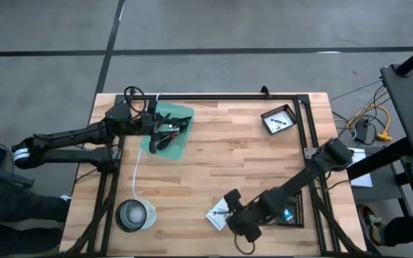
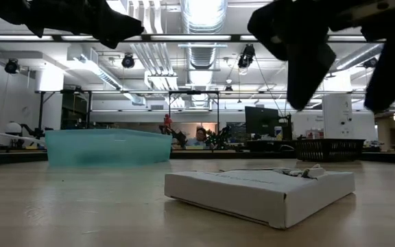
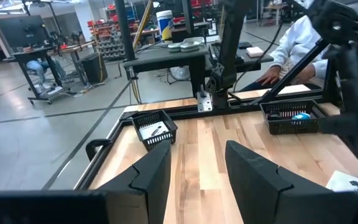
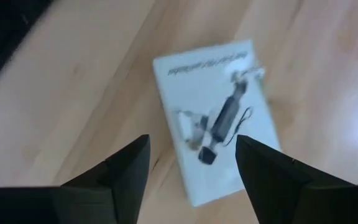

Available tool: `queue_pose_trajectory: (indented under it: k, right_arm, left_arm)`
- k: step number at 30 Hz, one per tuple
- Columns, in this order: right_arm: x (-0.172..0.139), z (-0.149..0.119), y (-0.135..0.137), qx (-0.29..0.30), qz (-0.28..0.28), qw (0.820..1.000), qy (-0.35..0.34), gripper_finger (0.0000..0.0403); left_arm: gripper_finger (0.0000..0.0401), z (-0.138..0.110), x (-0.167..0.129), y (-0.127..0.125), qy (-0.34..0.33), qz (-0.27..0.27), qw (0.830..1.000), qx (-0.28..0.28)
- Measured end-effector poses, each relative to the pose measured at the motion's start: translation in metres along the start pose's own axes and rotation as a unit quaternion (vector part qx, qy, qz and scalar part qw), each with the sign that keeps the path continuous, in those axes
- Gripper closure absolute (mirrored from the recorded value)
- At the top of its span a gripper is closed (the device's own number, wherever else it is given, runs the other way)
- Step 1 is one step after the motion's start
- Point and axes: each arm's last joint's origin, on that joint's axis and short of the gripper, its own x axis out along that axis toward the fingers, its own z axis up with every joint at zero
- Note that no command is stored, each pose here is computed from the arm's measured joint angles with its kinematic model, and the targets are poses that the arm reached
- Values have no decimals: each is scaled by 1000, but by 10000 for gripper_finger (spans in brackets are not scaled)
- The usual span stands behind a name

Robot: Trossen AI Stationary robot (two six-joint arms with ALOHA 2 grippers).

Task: Pick and place items into bin
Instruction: Put the white card reader box into the top black bin

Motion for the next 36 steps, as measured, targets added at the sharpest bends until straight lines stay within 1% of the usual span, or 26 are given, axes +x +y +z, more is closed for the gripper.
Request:
queue_pose_trajectory:
  k: [1, 6, 11, 16, 21, 24, 27, 29, 35, 36]
  right_arm:
    - [4, 1, 1, -3, -1, 1000, 12, 182]
    - [26, 11, 5, -8, -4, 1000, 28, 184]
    - [37, 14, 5, -7, -7, 999, 47, 184]
    - [45, 12, 6, -22, -7, 998, 59, 185]
    - [57, 7, 9, -31, 8, 997, 74, 203]
    - [59, 6, 10, -31, 23, 996, 78, 224]
    - [60, 5, 10, -31, 28, 996, 81, 255]
    - [60, 5, 10, -31, 31, 996, 82, 282]
    - [58, 3, 13, -27, 77, 992, 96, 378]
    - [58, 2, 13, -27, 78, 992, 99, 384]
  left_arm:
    - [265, 0, 0, 0, 0, 0, 1000, 0]
    - [265, 0, 0, 0, 0, 0, 1000, 0]
    - [265, 0, 0, 0, 1, 0, 1000, 0]
    - [265, 0, 0, 0, 1, 0, 1000, 0]
    - [265, 0, 0, 0, 2, 0, 1000, 0]
    - [265, -1, 0, 0, 3, 0, 1000, -1]
    - [265, -1, 0, 0, 3, 0, 1000, -1]
    - [265, -1, 0, 0, 3, 0, 1000, -1]
    - [265, -1, 0, 0, 3, 0, 1000, -1]
    - [265, -1, 0, 0, 3, 0, 1000, -1]
